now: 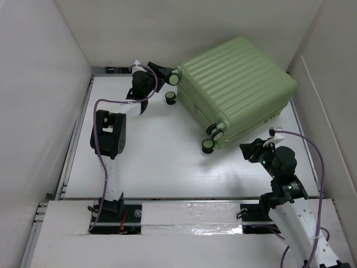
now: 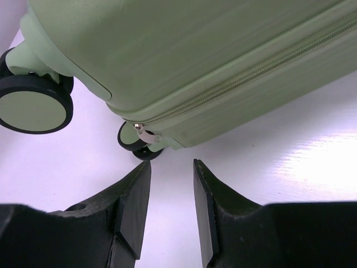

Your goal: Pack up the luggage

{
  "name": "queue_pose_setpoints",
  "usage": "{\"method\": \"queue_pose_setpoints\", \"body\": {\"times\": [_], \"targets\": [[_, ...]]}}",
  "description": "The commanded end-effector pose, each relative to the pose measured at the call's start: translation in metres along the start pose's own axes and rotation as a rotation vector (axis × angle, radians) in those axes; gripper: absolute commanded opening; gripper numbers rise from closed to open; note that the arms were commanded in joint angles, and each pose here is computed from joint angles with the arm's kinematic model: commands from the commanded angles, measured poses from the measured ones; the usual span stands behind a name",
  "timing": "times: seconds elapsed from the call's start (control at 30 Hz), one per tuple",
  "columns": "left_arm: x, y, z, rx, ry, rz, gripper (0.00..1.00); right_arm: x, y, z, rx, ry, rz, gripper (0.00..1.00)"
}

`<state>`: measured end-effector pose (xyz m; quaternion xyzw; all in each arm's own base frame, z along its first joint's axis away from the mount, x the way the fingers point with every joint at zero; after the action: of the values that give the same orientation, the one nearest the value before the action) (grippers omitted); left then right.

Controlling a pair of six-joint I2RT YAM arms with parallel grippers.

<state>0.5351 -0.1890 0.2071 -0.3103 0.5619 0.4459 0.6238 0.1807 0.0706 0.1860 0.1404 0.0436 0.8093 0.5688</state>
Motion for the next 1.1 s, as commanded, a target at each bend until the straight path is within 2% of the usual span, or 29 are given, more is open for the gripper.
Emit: {"method": "queue_pose_setpoints", "body": {"times": [0.0,0.03,0.2,0.27,0.33,0.43,0.53,0.63,0.67,0.73,0.77,0.83,0.93,1.07], "targets": [[-0.030,-0.003,-0.004,0.006,-0.010,-0.100,0.80,0.001,0.001,0.002,-0.011,0.019,0.013,0.42],[-0.033,-0.004,-0.003,0.003,-0.006,-0.112,0.76,0.002,0.001,0.002,-0.011,0.017,0.015,0.42],[-0.034,-0.013,-0.003,0.007,0.076,-0.137,0.69,0.002,0.004,0.002,-0.023,0.003,0.014,0.43],[-0.035,-0.014,-0.004,0.013,0.119,-0.159,0.70,0.003,0.004,0.003,-0.028,-0.001,0.013,0.43],[-0.035,-0.016,-0.006,0.030,0.162,-0.170,0.76,0.004,0.004,0.004,-0.030,-0.005,0.020,0.46],[-0.038,-0.016,-0.004,0.019,0.174,-0.187,0.77,0.004,0.004,0.005,-0.027,0.000,0.022,0.47],[-0.041,-0.017,-0.001,0.001,0.188,-0.198,0.62,0.003,0.004,0.004,-0.025,0.002,0.019,0.47],[-0.041,-0.021,-0.001,0.002,0.219,-0.212,0.37,0.003,0.004,0.004,-0.027,0.000,0.019,0.47],[-0.041,-0.021,-0.001,0.006,0.244,-0.213,0.34,0.003,0.004,0.003,-0.025,0.000,0.019,0.47],[-0.040,-0.020,-0.003,0.021,0.273,-0.225,0.44,0.003,0.004,0.003,-0.026,-0.001,0.014,0.47],[-0.040,-0.019,-0.003,0.022,0.283,-0.228,0.57,0.002,0.004,0.002,-0.022,-0.002,0.011,0.49],[-0.041,-0.014,-0.004,0.021,0.287,-0.239,0.72,0.001,0.005,0.002,-0.017,-0.005,-0.007,0.56],[-0.042,-0.011,-0.004,0.021,0.274,-0.235,0.80,0.000,0.004,0.006,-0.036,-0.010,-0.018,0.62],[-0.038,-0.005,-0.009,0.050,0.272,-0.226,0.85,0.001,0.002,0.009,-0.040,-0.012,-0.005,0.62]]}}
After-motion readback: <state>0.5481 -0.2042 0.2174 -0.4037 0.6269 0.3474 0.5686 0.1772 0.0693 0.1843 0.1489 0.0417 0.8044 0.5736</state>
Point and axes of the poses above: each gripper's point midway between its finger pads, its own y axis back along the fingers, its own x axis along the line the jaws close on, z = x × y, the point moved 6 cm from there along y, back along the fingers, and after that the axes turned 13 degrees about y, right-handed, at the moved point
